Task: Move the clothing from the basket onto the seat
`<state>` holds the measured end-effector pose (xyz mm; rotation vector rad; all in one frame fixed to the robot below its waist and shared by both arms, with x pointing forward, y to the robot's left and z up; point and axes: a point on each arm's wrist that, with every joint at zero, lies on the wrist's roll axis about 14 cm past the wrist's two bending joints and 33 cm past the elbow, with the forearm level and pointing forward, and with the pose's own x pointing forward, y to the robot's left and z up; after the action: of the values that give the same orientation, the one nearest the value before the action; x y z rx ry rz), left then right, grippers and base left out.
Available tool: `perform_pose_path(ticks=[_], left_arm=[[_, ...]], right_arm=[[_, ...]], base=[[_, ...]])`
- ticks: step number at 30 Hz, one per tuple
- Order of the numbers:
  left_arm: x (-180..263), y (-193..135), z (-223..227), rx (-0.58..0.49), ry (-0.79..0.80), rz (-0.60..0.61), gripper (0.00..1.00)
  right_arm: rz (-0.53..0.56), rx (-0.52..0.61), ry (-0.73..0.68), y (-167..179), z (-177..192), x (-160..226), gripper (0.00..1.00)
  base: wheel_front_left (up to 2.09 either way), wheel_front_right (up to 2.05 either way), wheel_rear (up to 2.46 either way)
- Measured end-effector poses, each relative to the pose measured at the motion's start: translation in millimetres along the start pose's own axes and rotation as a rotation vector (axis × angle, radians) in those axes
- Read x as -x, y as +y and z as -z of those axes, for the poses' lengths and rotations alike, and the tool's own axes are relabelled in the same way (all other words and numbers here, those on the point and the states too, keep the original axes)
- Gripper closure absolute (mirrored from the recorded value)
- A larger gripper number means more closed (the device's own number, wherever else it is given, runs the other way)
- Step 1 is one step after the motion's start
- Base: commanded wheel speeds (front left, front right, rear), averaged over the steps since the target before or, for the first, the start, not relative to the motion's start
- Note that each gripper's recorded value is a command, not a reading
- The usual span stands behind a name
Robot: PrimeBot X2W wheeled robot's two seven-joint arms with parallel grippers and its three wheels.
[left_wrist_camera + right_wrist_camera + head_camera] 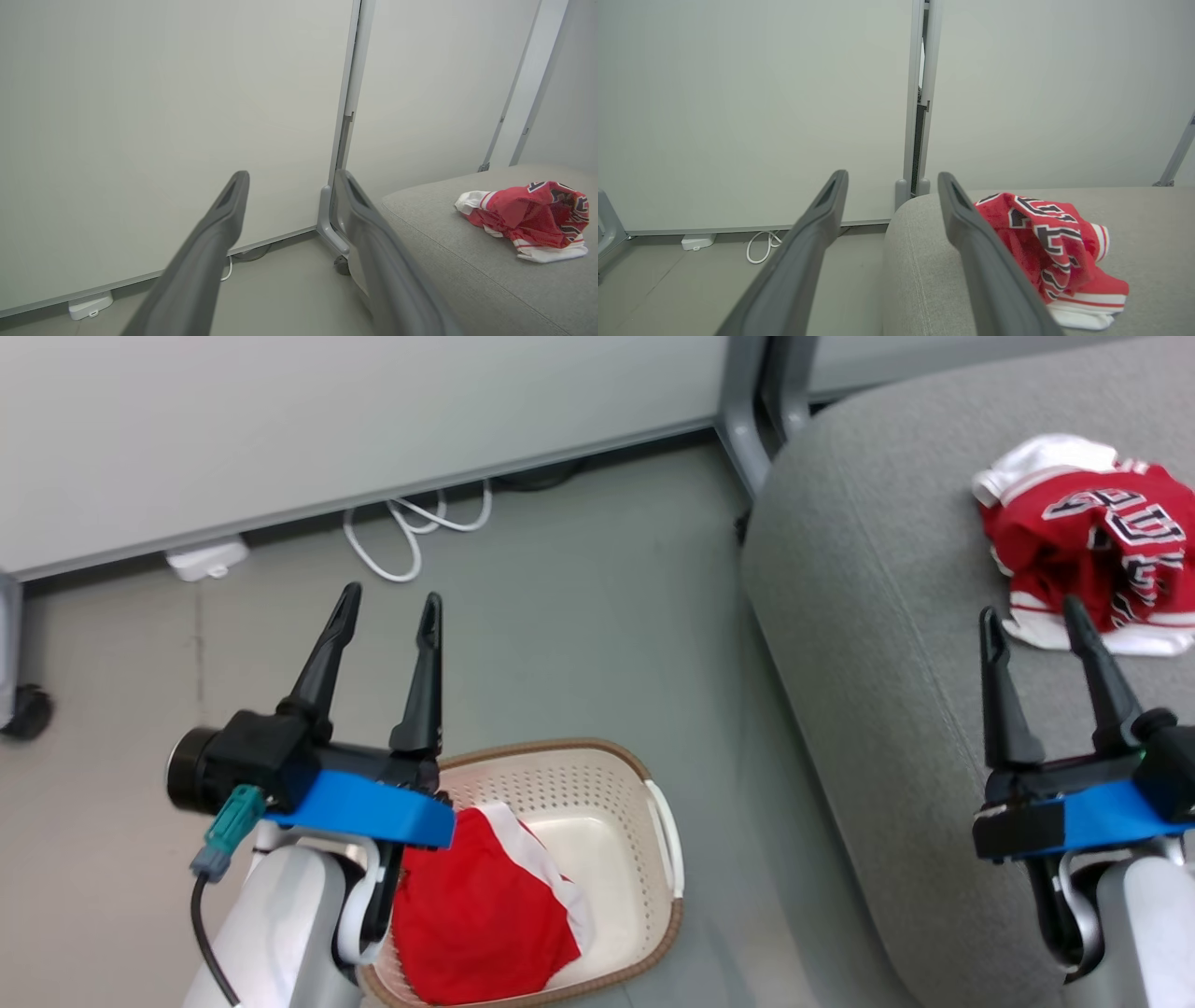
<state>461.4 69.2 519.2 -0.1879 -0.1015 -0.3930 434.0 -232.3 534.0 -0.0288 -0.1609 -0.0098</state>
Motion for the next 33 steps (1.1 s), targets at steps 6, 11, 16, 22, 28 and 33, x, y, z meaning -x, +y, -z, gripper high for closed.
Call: perform_pose_path(ticks=[6, 11, 16, 22, 28, 33], left_arm=[[28.3, 28.4, -14.7, -0.021, -0.027, -0.111, 0.00], [58.7, 49.4, -22.4, -0.037, -0.038, -0.202, 0.00], [85.3, 66.5, -29.9, -0.055, -0.052, -0.282, 0.00], [109.7, 77.1, -33.2, -0.071, -0.054, -0.338, 0.00], [119.9, 77.8, -31.1, -0.080, -0.045, -0.353, 0.00], [122.9, 76.5, -29.9, -0.089, -0.038, -0.353, 0.00]], right_arm=[[-0.073, -0.039, -0.026, 31.9, -8.4, 3.4, 0.00], [-0.116, -0.064, -0.028, 52.3, -11.0, 13.2, 0.00], [-0.128, -0.084, -0.023, 61.2, -11.5, 23.8, 0.00], [-0.132, -0.100, 0.002, 66.4, -5.4, 37.6, 0.00], [-0.141, -0.109, 0.018, 71.3, -1.3, 43.5, 0.00], [-0.147, -0.113, 0.025, 74.6, 0.3, 46.1, 0.00]], base=[[0.00, 0.00, 0.00], [0.00, 0.00, 0.00], [0.00, 0.00, 0.00], [0.00, 0.00, 0.00], [0.00, 0.00, 0.00], [0.00, 0.00, 0.00]])
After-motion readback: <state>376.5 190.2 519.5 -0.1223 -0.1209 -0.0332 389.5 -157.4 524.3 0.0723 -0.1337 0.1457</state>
